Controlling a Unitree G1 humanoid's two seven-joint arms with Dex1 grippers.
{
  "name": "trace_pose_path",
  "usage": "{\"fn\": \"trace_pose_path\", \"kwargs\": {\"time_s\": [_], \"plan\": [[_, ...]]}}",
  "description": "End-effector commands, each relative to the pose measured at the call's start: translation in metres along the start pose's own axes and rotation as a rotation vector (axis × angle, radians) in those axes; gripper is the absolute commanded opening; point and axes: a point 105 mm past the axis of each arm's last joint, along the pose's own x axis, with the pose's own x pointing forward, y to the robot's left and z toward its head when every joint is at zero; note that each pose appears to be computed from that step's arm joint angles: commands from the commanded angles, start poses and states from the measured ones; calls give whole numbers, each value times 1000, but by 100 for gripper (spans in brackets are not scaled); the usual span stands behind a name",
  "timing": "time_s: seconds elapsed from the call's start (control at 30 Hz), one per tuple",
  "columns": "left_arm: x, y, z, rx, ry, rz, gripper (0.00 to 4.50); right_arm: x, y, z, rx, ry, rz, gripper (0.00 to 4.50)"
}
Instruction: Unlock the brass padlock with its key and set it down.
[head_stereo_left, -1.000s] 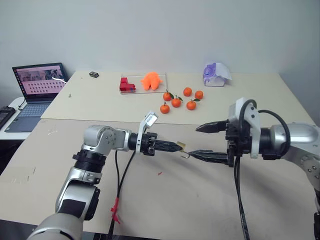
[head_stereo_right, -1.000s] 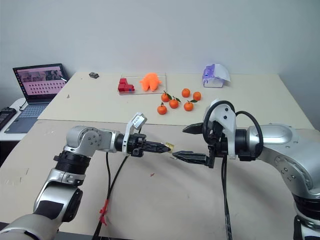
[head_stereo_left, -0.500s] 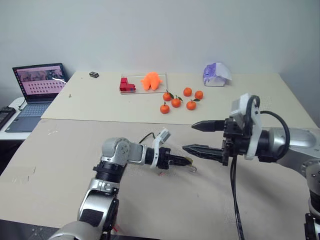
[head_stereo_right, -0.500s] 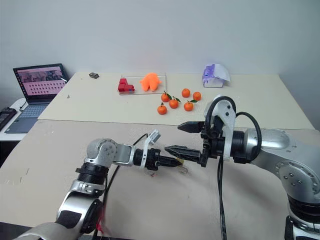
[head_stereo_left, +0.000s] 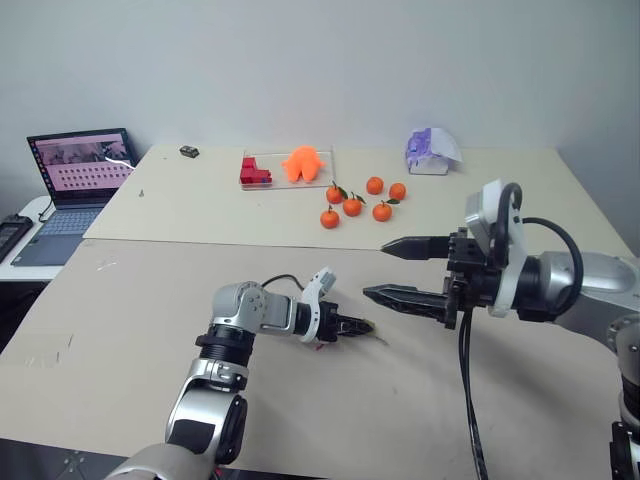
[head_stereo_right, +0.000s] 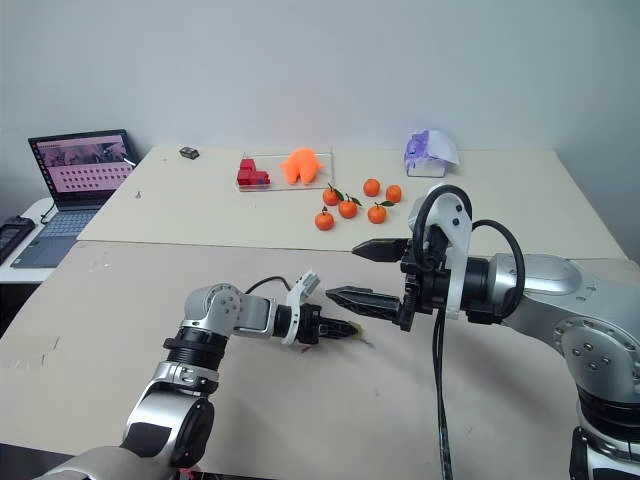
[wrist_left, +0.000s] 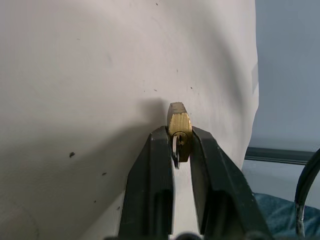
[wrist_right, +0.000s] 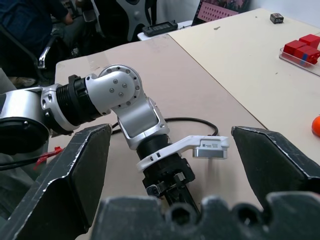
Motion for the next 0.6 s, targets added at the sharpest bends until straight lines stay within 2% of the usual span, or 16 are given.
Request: {"fn": "trace_pose_path", "kwargs": {"time_s": [0.03, 0.17, 0.27, 0.47, 0.53, 0.6], "plan": [[-15, 17, -2, -43, -12, 68, 214, -1, 2, 7, -45, -15, -3, 450], [-33, 21, 2, -58, -38, 87, 358, 0, 0, 7, -46, -13, -3, 450], [-50, 26, 7, -64, -67, 110, 448, 2, -1, 6, -47, -10, 1, 450], [-103, 39, 26, -24, -165, 219, 448, 4, -3, 3, -53, -1, 24, 450], [-117, 41, 28, 72, -164, 276, 448, 5, -5, 3, -56, 3, 28, 450], [-129, 37, 31, 313, -151, 316, 448, 4, -6, 2, -57, 10, 33, 450]]}}
